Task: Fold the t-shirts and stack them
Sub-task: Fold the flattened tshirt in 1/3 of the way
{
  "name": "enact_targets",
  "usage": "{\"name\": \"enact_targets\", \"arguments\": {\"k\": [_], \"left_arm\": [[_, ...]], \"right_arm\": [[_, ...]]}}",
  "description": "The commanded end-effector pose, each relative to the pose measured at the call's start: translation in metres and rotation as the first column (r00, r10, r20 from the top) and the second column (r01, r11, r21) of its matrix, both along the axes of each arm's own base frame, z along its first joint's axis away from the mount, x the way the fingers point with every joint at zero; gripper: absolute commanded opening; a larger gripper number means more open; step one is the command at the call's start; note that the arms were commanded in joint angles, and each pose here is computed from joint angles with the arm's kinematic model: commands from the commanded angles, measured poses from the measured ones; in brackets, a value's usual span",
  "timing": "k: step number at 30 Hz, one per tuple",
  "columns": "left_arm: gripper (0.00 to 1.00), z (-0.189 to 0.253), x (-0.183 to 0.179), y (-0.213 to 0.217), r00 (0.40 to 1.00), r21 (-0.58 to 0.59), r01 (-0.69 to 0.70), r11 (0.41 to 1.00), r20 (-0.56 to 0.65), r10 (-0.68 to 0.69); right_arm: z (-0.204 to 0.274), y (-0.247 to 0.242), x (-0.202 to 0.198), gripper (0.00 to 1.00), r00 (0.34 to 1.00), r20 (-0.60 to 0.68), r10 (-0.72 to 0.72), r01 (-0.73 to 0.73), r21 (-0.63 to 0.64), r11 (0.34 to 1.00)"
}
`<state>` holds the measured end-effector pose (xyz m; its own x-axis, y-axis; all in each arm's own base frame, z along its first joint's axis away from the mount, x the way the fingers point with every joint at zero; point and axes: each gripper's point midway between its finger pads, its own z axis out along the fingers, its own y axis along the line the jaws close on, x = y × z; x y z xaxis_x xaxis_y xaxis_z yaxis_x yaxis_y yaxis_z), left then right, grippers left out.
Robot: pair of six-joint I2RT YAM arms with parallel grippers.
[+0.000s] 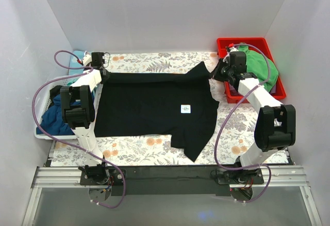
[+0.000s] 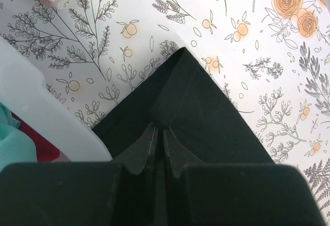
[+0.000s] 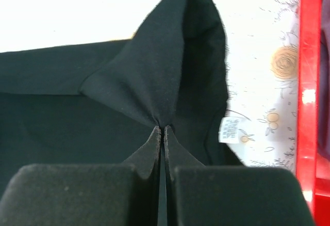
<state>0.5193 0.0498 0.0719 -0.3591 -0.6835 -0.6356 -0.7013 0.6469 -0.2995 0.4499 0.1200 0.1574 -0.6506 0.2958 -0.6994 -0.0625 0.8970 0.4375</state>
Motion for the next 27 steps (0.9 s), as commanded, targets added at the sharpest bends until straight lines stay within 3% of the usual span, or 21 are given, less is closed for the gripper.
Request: {"name": "enact_targets", "arguments": {"k": [1,5,12,20,21,22,24,25,27], "left_arm": [[0.0,0.008,-0.02,0.016,0.999,0.03,-0.021,0.999,-0.036,0.022],[0.0,-0.006,-0.029,0.017,0.996,0.063,0.019,0.998,-0.089,-0.013],[0.0,-0.069,-0.07,0.034,0.953,0.17,0.012,0.985,-0.301,0.041],[0.0,-0.095,-0.098,0.045,0.91,0.228,-0.01,0.974,-0.401,0.103],[0.07,-0.095,-0.097,0.044,0.91,0.227,-0.012,0.974,-0.401,0.105],[0.25,-0.095,-0.096,0.043,0.912,0.219,-0.018,0.976,-0.397,0.106],[0.41,-0.092,-0.091,0.04,0.92,0.2,-0.018,0.98,-0.381,0.095],[0.55,-0.09,-0.087,0.038,0.926,0.191,-0.016,0.981,-0.367,0.087],[0.62,-0.078,-0.077,0.036,0.944,0.177,-0.007,0.984,-0.322,0.065]], "right_arm": [[0.034,0.006,-0.009,0.01,0.998,0.069,0.015,-0.019,0.064,0.998],[0.029,0.007,-0.022,0.01,0.999,0.045,0.02,-0.023,0.082,0.996],[0.0,0.005,-0.039,0.01,0.999,-0.035,0.0,0.003,0.093,0.996],[-0.013,0.003,-0.044,0.01,0.997,-0.079,-0.017,0.024,0.091,0.996],[-0.014,0.002,-0.045,0.01,0.996,-0.083,-0.018,0.026,0.09,0.996],[-0.015,0.002,-0.045,0.01,0.996,-0.086,-0.018,0.026,0.089,0.996],[-0.014,0.002,-0.045,0.01,0.996,-0.084,-0.022,0.029,0.084,0.996],[-0.014,0.001,-0.045,0.01,0.996,-0.087,-0.025,0.032,0.082,0.996],[-0.012,0.001,-0.044,0.01,0.996,-0.082,-0.022,0.028,0.08,0.996]]}}
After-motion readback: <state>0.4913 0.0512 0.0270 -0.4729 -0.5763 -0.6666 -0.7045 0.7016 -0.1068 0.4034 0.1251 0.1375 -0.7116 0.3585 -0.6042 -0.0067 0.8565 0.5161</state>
